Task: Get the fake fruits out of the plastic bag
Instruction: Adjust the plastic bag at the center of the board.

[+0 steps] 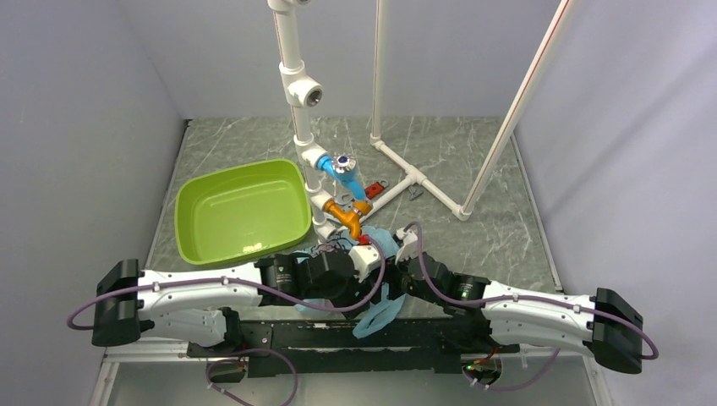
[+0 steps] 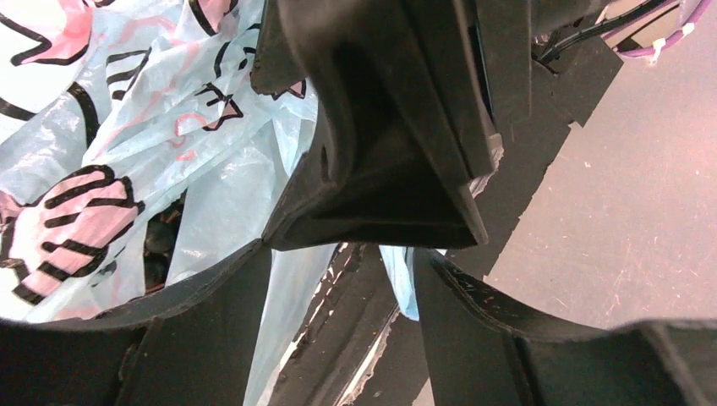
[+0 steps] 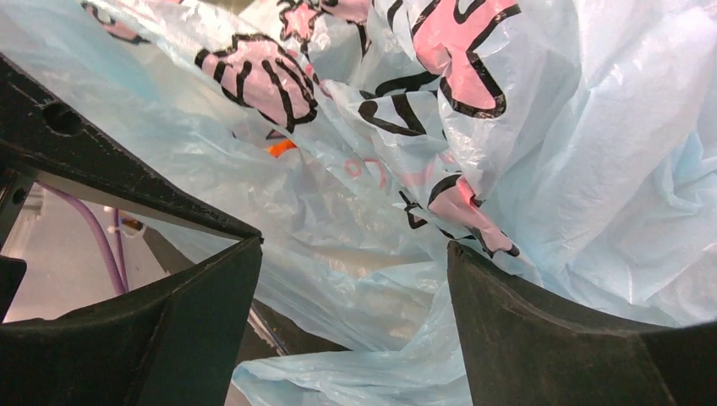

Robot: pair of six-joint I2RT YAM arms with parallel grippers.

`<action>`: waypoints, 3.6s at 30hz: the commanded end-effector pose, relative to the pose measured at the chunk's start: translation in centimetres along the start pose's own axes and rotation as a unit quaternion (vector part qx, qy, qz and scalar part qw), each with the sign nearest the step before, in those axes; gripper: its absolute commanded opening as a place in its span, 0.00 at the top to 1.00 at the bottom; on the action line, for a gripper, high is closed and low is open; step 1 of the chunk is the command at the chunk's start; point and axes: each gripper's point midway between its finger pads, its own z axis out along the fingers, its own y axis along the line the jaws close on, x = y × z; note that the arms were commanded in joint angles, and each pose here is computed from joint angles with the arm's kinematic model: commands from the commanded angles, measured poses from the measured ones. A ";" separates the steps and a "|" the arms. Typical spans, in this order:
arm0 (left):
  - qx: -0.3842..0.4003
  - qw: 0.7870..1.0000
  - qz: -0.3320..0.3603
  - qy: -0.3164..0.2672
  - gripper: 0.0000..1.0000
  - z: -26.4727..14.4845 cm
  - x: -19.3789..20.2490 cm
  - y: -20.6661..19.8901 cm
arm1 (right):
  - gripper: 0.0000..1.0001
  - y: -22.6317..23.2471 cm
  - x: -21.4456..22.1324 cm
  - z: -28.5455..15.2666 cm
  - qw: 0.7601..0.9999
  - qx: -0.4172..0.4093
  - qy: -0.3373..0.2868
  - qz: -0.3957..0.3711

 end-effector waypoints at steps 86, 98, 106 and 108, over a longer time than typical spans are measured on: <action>-0.265 0.924 -0.249 0.118 0.20 -5.1 8.9 8.0 | 0.54 4.2 2.3 3.5 0.998 -0.058 -0.037 0.001; -0.200 0.931 -0.280 0.122 0.52 -4.0 12.1 6.8 | 0.29 -0.6 2.1 5.2 0.997 0.069 -0.028 0.016; -0.216 0.929 -0.292 0.062 0.89 -0.1 11.1 8.1 | 0.32 -7.5 1.5 2.0 0.966 0.229 -0.086 0.088; -0.194 0.940 -0.278 0.025 0.93 1.2 9.1 7.8 | 0.33 -8.9 1.2 0.5 0.957 0.254 -0.099 0.096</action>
